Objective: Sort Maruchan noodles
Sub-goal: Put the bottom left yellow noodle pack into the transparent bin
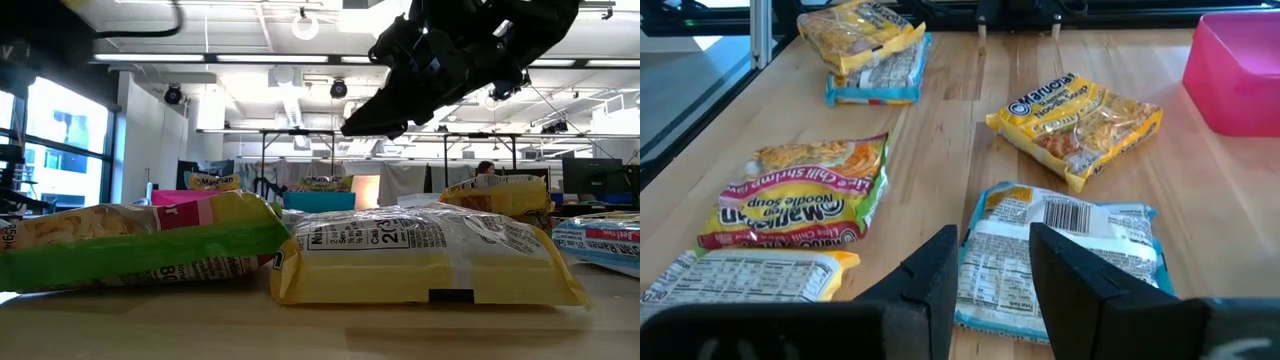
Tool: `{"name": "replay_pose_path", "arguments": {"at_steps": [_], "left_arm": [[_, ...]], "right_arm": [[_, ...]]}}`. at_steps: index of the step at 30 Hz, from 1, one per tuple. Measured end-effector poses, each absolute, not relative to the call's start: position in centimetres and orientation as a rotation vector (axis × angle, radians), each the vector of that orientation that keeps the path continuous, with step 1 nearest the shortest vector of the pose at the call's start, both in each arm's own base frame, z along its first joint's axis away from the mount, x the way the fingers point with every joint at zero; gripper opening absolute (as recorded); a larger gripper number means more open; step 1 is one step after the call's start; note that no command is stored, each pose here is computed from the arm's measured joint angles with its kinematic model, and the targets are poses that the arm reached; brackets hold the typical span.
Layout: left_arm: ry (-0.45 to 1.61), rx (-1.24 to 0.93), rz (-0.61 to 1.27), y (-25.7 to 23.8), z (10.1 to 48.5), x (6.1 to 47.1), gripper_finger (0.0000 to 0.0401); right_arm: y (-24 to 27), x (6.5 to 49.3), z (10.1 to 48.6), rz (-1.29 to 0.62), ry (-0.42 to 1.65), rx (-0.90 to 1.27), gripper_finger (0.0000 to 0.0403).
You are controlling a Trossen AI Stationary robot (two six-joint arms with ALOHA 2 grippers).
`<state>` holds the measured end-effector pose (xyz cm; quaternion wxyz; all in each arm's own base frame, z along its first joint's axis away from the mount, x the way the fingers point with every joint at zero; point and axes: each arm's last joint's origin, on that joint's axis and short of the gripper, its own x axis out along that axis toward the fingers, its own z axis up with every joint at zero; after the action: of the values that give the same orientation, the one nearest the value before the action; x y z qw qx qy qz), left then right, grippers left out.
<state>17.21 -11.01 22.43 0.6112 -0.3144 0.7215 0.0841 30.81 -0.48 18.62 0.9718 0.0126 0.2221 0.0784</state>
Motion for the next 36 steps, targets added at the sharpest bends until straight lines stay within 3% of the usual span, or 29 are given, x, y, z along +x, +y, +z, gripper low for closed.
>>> {"name": "replay_pose_path", "arguments": {"at_steps": [5, 13, 20, 27, 36], "left_arm": [[1.807, -0.776, 0.250, -12.3, 21.1, 15.7, 0.0083], [1.844, -0.740, 0.293, -12.3, 19.6, 14.7, 0.0175], [1.855, -0.692, 0.179, -12.0, 17.5, 14.2, 0.0199], [1.795, -0.677, 0.092, -12.2, 17.2, 14.7, 0.0163], [1.690, -0.661, 0.125, -11.9, 17.2, 15.2, 0.0029]], "right_arm": [[-0.5, 30.8, 18.5, 0.159, 0.463, 0.027, 0.0110], [-0.4, 30.7, 18.4, 0.166, 0.472, 0.029, 0.0110], [-0.4, 30.7, 18.4, 0.186, 0.471, 0.034, 0.0110], [-0.4, 30.7, 18.5, 0.187, 0.461, 0.033, 0.0110], [-0.4, 30.8, 18.5, 0.186, 0.458, 0.032, 0.0110]]}}
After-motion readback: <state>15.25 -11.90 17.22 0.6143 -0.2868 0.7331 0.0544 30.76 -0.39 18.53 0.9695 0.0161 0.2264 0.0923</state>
